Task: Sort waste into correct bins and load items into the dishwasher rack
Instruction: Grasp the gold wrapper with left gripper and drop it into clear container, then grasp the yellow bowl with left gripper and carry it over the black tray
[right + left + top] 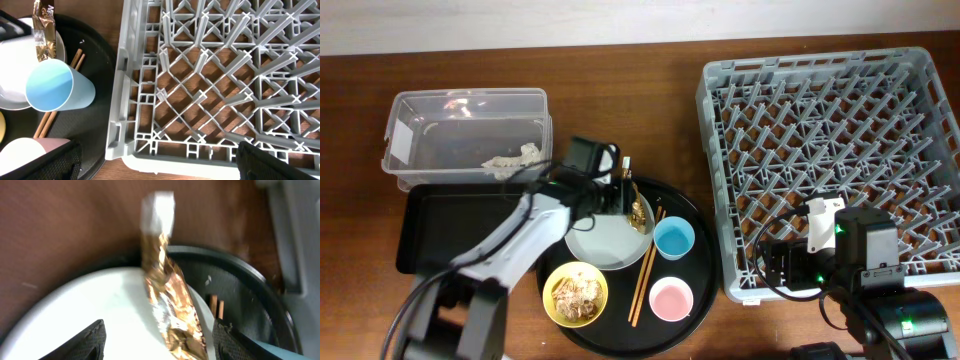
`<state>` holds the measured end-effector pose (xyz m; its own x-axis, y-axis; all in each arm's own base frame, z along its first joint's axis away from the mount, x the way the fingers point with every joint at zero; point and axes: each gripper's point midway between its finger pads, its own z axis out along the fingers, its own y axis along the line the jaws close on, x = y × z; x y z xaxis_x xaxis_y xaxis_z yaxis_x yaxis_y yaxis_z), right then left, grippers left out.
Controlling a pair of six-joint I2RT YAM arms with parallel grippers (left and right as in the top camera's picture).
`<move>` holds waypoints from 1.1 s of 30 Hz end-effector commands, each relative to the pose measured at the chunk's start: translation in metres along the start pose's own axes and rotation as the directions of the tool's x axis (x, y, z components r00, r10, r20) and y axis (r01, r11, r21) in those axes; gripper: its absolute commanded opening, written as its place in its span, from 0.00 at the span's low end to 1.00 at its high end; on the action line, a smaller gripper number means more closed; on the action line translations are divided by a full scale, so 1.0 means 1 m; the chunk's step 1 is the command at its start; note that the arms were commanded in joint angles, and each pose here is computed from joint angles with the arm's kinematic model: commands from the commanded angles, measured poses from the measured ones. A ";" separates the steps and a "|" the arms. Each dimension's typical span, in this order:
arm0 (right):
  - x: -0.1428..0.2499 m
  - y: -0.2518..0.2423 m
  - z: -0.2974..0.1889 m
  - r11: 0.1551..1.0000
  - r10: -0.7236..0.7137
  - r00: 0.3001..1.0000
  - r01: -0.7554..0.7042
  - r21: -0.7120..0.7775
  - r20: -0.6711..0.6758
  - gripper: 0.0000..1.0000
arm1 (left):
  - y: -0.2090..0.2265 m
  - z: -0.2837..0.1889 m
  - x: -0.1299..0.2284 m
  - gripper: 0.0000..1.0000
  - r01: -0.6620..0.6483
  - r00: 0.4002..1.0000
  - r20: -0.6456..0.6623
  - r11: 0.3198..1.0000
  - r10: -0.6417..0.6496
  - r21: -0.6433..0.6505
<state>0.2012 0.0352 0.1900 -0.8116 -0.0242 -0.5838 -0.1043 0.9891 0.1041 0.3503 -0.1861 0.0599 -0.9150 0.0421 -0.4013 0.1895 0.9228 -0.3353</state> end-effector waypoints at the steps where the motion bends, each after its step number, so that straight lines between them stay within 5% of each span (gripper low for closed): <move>1: -0.005 0.002 -0.004 1.000 0.006 1.000 -0.006 -0.009 0.019 0.99 | -0.005 0.029 0.016 0.67 0.100 0.992 -0.074 0.995 -0.098 0.018; 4: -0.005 0.002 -0.004 1.000 0.006 1.000 -0.006 -0.009 0.019 0.99 | -0.008 0.041 0.020 0.61 0.104 0.991 -0.095 0.993 -0.099 0.049; 10: -0.005 0.002 -0.004 1.000 0.006 1.000 -0.006 -0.009 0.019 0.99 | -0.009 0.045 0.019 0.00 0.103 0.991 -0.092 0.993 -0.097 0.060; 14: -0.005 0.002 -0.004 1.000 0.006 1.000 -0.006 -0.009 0.019 0.99 | 0.003 0.019 0.003 0.00 0.130 0.991 -0.046 0.990 -0.127 0.054; 18: -0.005 0.002 -0.004 1.000 0.006 1.000 -0.006 -0.009 0.019 0.99 | 0.031 -0.059 -0.055 0.00 0.144 0.966 0.209 0.988 -0.151 0.049; 24: -0.005 0.002 -0.004 1.000 0.006 1.000 -0.006 -0.009 0.019 0.99 | 0.164 -0.137 -0.093 0.01 0.410 0.816 0.510 0.894 -0.272 -0.179; 25: -0.005 0.002 -0.004 1.000 0.006 1.000 -0.006 -0.009 0.018 0.99 | 0.178 -0.140 -0.095 0.04 0.437 0.800 0.532 0.877 -0.277 -0.201; 27: -0.005 0.002 -0.004 1.000 0.006 1.000 -0.006 -0.009 0.018 0.99 | 0.196 -0.138 -0.101 0.35 0.460 0.779 0.560 0.864 -0.281 -0.206; 33: -0.005 0.002 -0.004 1.000 0.006 1.000 -0.006 -0.009 0.018 0.99 | 0.173 -0.135 -0.105 0.39 0.325 0.832 0.516 0.933 -0.204 -0.155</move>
<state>0.2009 0.0353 0.1897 -0.8127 -0.0246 -0.5822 -0.1045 0.9891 0.1041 0.4363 0.0390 0.1507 -0.5722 -0.4200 -0.7044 -0.2931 0.9069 -0.3026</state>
